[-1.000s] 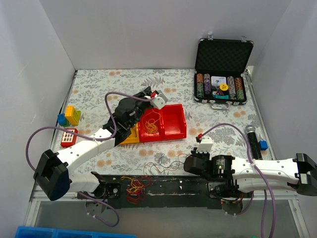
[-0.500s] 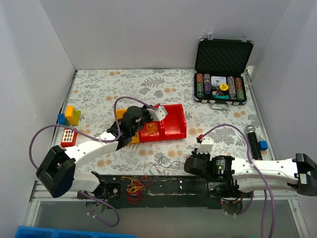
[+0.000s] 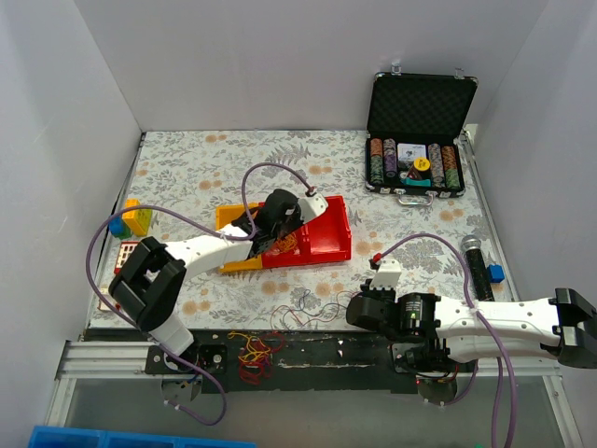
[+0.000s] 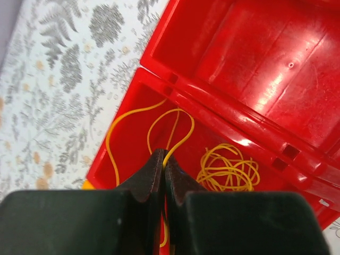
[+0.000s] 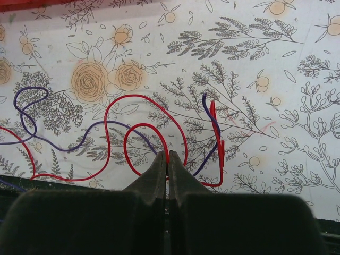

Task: Untangle the cables

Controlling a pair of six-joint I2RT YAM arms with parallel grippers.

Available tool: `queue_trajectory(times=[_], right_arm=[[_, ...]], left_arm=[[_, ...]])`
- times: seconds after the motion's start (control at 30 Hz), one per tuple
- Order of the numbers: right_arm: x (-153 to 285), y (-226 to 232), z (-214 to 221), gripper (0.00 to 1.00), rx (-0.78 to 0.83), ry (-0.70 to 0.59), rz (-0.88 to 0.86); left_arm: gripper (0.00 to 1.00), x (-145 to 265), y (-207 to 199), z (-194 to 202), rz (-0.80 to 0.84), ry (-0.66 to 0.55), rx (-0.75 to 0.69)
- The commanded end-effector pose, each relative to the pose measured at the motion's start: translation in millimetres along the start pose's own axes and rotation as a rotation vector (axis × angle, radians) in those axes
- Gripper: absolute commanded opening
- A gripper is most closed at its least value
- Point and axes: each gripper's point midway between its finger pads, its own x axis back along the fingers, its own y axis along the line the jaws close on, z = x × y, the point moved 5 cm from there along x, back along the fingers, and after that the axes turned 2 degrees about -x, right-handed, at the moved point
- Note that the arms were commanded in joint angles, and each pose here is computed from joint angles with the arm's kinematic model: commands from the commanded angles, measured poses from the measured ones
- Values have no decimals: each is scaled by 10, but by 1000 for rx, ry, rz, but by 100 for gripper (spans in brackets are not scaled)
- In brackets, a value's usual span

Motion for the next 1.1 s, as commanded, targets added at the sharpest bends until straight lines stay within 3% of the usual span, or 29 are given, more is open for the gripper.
queue_trajectory(times=[0.0,0.07,0.27,0.5,0.57,0.67,0.8,0.93,1.07], right_arm=[[53,70,-108,1,-39,-36,-18],[59,87,-117,1,-40,-39,-24],[47,116,-115,1,-36,-38,-29],[58,159,-142,1,-24,-42,-37],[60,164,-149,1,-19,-44,-38],[72,190,-168,1,-18,-46,-42],[119,250,-242,1,-18,-60,-60],[225,307,-406,1,-21,-96,-65],[408,338,-635,1,-25,-138,-81]], left_arm=[[0,3,-44,28,17,68,90],[0,5,-67,55,26,76,89],[47,154,-59,-57,87,39,98],[91,491,218,-629,134,-66,154],[98,635,320,-809,146,-102,165],[98,827,413,-969,161,-146,172],[98,1176,148,-967,391,-229,128],[91,1488,-457,-657,656,-271,37],[83,1611,-1033,-162,789,-197,-88]])
